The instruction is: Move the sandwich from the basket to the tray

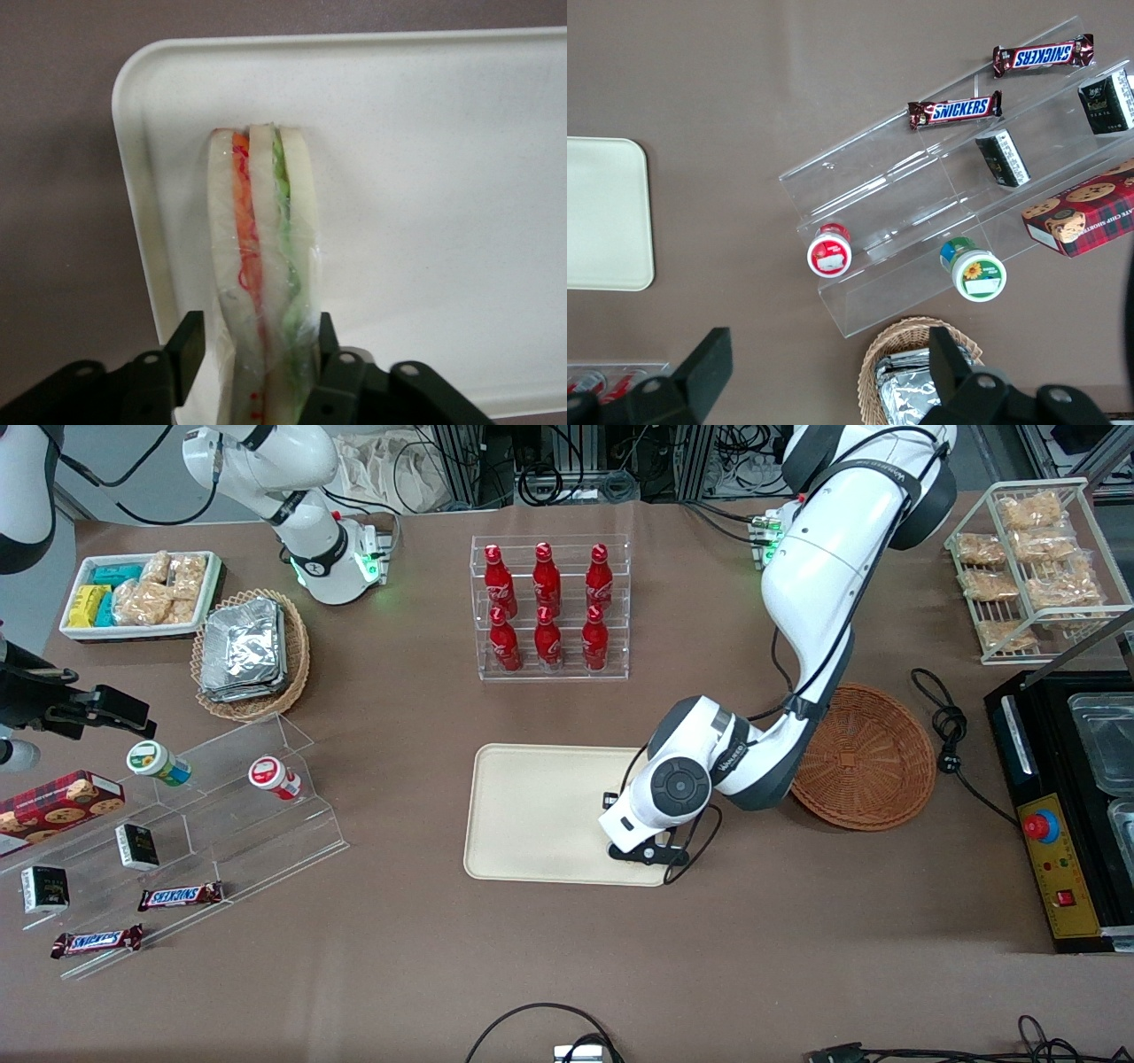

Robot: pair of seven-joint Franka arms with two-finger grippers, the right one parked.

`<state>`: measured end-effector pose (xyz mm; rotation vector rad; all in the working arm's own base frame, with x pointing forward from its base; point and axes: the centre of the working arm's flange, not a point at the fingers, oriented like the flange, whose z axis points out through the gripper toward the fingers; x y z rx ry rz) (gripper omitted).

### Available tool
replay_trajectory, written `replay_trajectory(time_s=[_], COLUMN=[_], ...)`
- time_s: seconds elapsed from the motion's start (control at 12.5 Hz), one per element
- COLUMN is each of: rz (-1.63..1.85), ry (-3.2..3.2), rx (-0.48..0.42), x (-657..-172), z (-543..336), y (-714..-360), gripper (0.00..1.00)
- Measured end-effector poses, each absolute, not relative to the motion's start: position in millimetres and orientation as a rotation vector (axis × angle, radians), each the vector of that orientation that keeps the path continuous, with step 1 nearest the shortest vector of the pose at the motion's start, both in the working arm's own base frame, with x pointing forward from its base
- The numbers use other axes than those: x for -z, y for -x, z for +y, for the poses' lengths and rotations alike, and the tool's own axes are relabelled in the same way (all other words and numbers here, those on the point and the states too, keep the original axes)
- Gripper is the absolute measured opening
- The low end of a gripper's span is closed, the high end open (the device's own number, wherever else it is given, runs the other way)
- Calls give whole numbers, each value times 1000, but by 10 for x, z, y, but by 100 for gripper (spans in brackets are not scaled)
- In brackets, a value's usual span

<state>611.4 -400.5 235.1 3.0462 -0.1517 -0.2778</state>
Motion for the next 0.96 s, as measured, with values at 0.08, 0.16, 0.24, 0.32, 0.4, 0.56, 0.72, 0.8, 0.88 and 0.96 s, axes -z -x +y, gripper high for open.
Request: replay_trajectory(time_s=[0.08, 0.16, 0.24, 0.32, 0.4, 0.56, 0.72, 0.8, 0.88, 0.96], rz=[-144, -137, -131, -115, -89, -37, 49, 99, 147, 193], ry=[-3046, -3047, -3049, -3059, -3073, -3097, -3112, -3117, -3125, -3134], rx=[272, 262, 260, 270, 284, 281, 236, 207, 184, 168], x=[-2378, -2434, -2513, -2617, -2757, -3092, -3412, -3548, -3671, -3798], z=[-3995, -3984, -3970, -3946, -3912, -3742, -3278, -2993, -2718, -2476], y=[-6125, -6139, -6146, -6141, -6131, -6137, -6148, -6115, -6050, -5976], gripper=[72, 83, 97, 100, 100, 100, 100, 100, 100, 100])
